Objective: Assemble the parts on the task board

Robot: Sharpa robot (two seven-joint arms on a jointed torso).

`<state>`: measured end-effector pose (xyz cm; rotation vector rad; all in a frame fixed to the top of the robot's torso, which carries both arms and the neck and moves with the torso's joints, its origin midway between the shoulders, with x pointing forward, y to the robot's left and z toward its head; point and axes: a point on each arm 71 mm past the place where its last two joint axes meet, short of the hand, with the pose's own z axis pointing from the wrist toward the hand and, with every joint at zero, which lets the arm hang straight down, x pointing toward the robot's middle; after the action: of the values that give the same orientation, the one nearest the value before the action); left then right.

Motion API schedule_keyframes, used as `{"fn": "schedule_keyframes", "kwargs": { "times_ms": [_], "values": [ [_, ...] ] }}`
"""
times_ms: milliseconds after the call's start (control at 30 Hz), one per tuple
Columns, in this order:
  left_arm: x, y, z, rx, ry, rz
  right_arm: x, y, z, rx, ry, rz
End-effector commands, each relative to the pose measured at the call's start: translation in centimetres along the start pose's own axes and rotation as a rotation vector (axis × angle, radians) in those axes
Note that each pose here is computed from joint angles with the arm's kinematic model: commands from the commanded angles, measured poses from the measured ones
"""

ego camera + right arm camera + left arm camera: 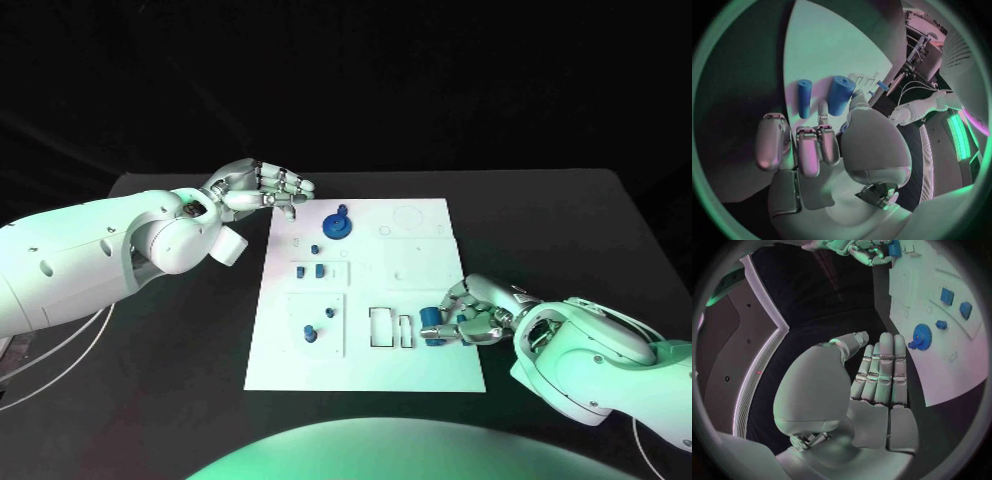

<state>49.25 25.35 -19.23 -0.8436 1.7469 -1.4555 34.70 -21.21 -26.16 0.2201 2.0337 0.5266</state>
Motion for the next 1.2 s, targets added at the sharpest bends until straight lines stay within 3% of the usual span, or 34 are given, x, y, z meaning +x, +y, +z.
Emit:
{"fn": "schedule_keyframes", "kwargs": {
  "times_ms": [33, 433, 733, 1033, 1200],
  "values": [
    [0.19, -0.11, -0.01, 0.008, 0.015, -0.01, 0.6, -0.3, 0.1, 0.018, 0.023, -0.042],
    [0.18, -0.11, -0.07, 0.006, 0.017, -0.01, 0.8, -0.4, 0.3, 0.028, 0.009, -0.037],
    [0.15, -0.1, -0.09, 0.005, 0.016, -0.01, 0.7, 0.0, 0.0, 0.036, -0.015, 0.062],
    [0.23, -0.1, 0.01, 0.004, 0.018, -0.01, -0.6, 1.3, -0.7, -0.018, -0.081, 0.135],
    [0.3, -0.11, 0.07, 0.005, 0.021, -0.011, -0.7, 2.0, -0.8, -0.04, -0.074, 0.156]
  ]
}}
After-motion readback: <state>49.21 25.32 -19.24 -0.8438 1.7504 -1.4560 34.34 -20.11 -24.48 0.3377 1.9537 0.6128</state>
